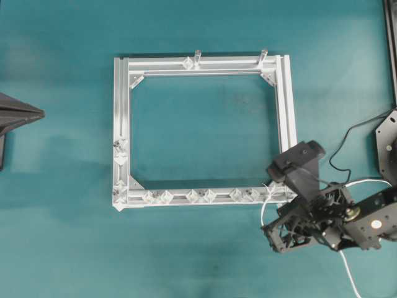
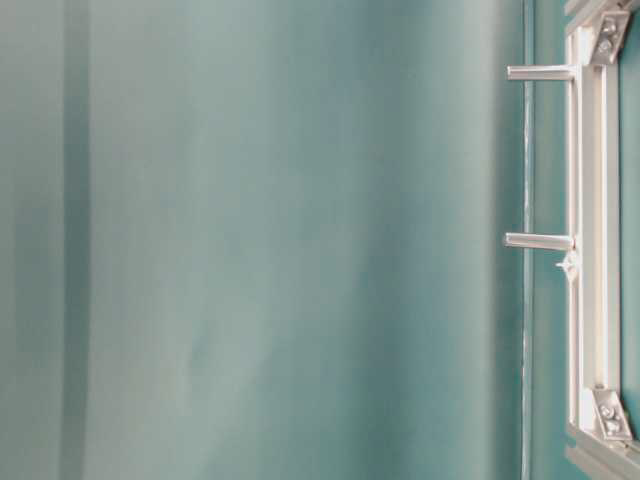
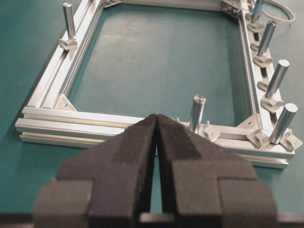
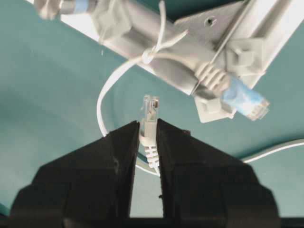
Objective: Move the cable alternately left and right between 8 closely spaced pins so it hooks onto each one.
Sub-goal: 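Lift the plug with the right gripper toward the frame's bottom-right corner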
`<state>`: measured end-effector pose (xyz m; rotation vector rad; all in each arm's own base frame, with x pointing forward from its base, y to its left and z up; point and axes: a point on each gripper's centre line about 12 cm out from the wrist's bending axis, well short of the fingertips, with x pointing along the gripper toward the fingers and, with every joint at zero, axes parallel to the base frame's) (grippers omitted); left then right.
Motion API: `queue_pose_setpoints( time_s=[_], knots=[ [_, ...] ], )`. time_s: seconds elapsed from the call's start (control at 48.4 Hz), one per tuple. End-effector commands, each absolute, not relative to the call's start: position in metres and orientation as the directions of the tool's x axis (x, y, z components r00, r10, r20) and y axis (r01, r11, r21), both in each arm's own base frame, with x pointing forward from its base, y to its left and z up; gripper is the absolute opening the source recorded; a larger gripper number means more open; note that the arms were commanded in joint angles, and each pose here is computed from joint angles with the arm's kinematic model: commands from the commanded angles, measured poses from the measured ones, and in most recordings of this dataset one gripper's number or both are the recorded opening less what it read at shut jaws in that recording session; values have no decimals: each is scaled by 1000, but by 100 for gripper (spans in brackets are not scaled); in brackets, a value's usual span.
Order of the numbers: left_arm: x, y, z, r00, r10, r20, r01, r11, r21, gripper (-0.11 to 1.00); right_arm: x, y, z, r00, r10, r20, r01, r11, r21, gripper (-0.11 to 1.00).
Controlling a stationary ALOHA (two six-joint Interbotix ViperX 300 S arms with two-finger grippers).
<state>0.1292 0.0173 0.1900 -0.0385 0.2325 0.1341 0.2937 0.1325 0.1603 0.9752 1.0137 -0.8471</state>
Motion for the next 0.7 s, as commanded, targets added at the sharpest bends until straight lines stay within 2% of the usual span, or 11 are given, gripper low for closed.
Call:
queue_pose_setpoints(
  time_s=[0.0,0.682],
  knots=[
    [131,17,197,968,128,-216,-136,990,-25,0,297,131,175,356,-120,-927,893,336,300,17],
    [131,17,198,968,128,-214,-136,990,-24,0,314,101,179,372,-157,-915,913,240,330,17]
  ],
)
